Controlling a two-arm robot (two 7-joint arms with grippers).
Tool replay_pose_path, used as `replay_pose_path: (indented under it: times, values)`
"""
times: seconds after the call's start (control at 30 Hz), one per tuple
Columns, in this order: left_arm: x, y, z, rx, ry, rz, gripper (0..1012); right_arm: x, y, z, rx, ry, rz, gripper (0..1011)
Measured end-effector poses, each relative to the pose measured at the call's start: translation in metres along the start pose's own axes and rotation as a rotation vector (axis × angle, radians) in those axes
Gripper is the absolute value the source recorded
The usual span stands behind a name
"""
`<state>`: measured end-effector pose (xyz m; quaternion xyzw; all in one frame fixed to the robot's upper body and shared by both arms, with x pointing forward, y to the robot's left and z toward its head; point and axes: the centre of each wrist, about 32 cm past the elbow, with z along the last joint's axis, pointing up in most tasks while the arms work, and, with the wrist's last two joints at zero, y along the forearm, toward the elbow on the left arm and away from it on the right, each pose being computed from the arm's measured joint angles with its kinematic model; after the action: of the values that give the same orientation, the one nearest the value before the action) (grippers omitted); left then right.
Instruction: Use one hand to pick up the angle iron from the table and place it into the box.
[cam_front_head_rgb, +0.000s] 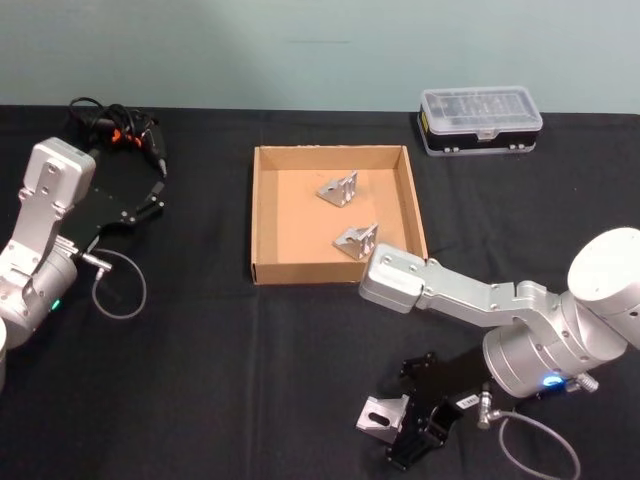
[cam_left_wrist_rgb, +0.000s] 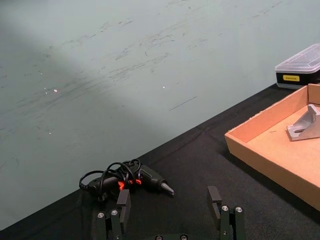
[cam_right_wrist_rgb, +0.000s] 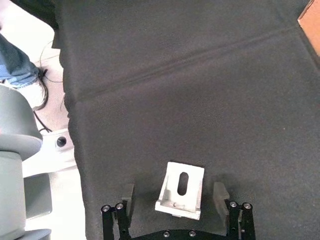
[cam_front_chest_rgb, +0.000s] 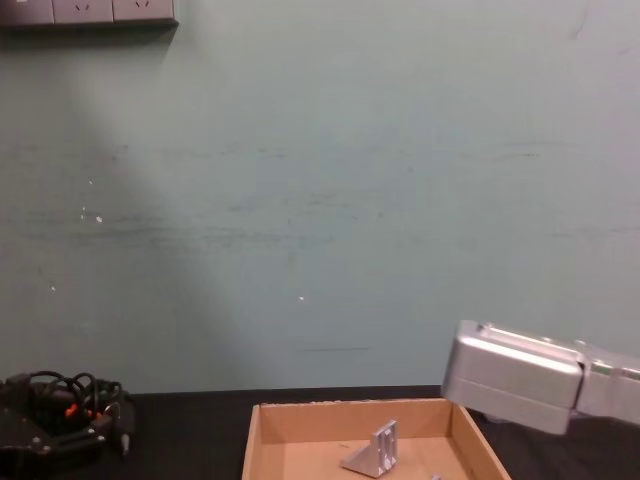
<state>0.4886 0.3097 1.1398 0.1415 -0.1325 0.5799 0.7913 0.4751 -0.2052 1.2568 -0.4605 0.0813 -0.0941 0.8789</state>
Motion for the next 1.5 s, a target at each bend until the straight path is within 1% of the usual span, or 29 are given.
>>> replay_pose_path:
  times: [0.1,0.13,0.23,0.33,0.37,0.43,0.47,0.53,0.63,0.73,0.8,1.03,1.2,1.33,1.4,1.5]
  values:
    - [0.0,0.0,0.0,0.0,0.0,0.0,1000,0.0,0.001,0.0,0.002,0.004,-0.003,998]
    - [0.0,0.0,0.0,0.0,0.0,0.0,1000,0.0,0.001,0.0,0.003,0.005,-0.004,968]
    - [0.0,0.0,0.0,0.0,0.0,0.0,1000,0.0,0.002,0.001,0.005,0.006,-0.006,930]
    - [0.0,0.0,0.0,0.0,0.0,0.0,1000,-0.001,0.003,0.001,0.005,0.006,-0.006,818]
    - [0.0,0.0,0.0,0.0,0.0,0.0,1000,-0.001,0.003,0.001,0.005,0.005,-0.006,818]
    - [0.0,0.0,0.0,0.0,0.0,0.0,1000,-0.001,0.002,0.001,0.004,0.004,-0.007,765]
    - [0.0,0.0,0.0,0.0,0.0,0.0,1000,-0.001,0.002,0.001,0.003,0.003,-0.008,708]
    - [0.0,0.0,0.0,0.0,0.0,0.0,1000,-0.001,0.001,0.001,0.003,0.002,-0.009,679]
    - [0.0,0.0,0.0,0.0,0.0,0.0,1000,-0.002,0.001,0.001,0.002,0.0,-0.007,573]
    - [0.0,0.0,0.0,0.0,0.0,0.0,1000,-0.002,0.0,0.001,0.002,-0.003,-0.006,512]
    - [0.0,0.0,0.0,0.0,0.0,0.0,1000,-0.002,0.0,0.001,0.001,-0.006,-0.003,490]
    - [0.0,0.0,0.0,0.0,0.0,0.0,1000,0.0,-0.003,0.003,0.007,-0.015,-0.002,474]
    - [0.0,0.0,0.0,0.0,0.0,0.0,1000,0.003,-0.008,0.007,0.032,-0.018,-0.002,474]
    - [0.0,0.0,0.0,0.0,0.0,0.0,1000,0.008,-0.016,0.013,0.071,-0.01,-0.011,474]
    - [0.0,0.0,0.0,0.0,0.0,0.0,1000,0.014,-0.025,0.018,0.115,-0.005,-0.036,474]
    - [0.0,0.0,0.0,0.0,0.0,0.0,1000,0.019,-0.031,0.022,0.151,0.0,-0.067,474]
